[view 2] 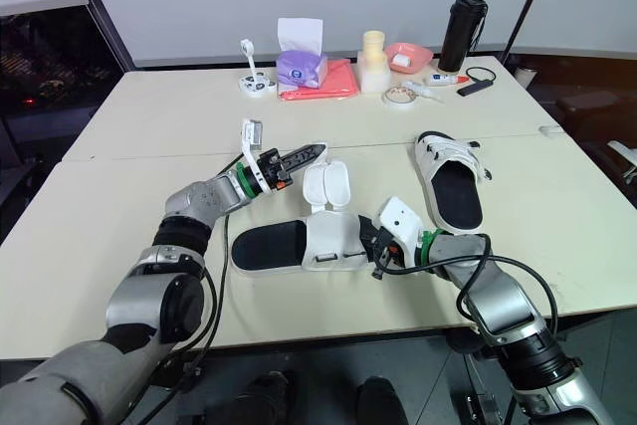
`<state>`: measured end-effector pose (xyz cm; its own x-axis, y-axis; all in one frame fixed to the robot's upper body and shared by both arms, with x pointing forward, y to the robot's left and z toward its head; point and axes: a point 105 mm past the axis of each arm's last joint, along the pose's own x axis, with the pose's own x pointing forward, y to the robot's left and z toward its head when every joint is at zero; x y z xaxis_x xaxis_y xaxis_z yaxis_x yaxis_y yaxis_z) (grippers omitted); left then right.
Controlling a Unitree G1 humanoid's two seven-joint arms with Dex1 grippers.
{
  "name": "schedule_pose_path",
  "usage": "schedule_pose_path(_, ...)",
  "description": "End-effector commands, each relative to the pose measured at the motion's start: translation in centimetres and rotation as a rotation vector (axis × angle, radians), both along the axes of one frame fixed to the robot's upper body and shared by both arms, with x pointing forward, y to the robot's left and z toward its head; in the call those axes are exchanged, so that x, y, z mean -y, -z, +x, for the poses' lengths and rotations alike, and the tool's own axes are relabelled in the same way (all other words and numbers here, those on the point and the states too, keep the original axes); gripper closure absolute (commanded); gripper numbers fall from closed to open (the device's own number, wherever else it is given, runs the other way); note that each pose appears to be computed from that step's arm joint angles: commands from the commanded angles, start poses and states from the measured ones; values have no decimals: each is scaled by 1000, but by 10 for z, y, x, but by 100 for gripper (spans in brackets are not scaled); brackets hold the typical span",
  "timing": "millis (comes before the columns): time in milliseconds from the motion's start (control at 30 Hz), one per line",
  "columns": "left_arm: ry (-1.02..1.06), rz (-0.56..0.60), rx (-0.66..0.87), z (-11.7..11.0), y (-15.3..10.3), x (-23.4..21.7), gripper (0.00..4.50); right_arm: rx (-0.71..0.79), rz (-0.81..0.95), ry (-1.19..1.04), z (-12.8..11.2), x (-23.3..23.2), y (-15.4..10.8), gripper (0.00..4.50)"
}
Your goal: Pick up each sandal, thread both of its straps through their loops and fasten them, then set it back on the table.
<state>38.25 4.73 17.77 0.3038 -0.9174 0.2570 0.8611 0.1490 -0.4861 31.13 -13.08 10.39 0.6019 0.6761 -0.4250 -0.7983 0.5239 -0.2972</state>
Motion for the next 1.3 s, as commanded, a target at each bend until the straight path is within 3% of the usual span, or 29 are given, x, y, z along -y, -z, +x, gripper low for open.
schedule_pose_path(33, 144, 133, 244, -32, 0, 4, 446, -4, -9, -8, -1, -2, 2, 450)
schedule_pose_path(267, 318, 203, 373, -75, 5, -4, 446, 0, -17, -14, 0, -1, 1, 450)
schedule_pose_path(367, 408, 287, 449, -93, 15, -5, 446, 2, -20, -18, 1, -2, 1, 450)
schedule_pose_path(500, 458, 413, 551, -99, 34, -6, 446, 4, -21, -22, 3, -2, 0, 450)
schedule_pose_path(667, 438, 563, 876, -93, 48, -3, 446, 6, -23, -24, 4, -2, 0, 450)
schedule_pose_path(1033, 457, 634, 1622, -96, 58, 6, 446, 4, -30, -22, 5, 1, 1, 450)
schedule_pose_path(1100, 448, 626, 1642, -94, 58, 7, 446, 4, -29, -22, 6, 1, 0, 450)
schedule_pose_path(1300, 263, 532, 1222, -69, 45, 10, 446, 10, -30, -14, 7, 2, -1, 450)
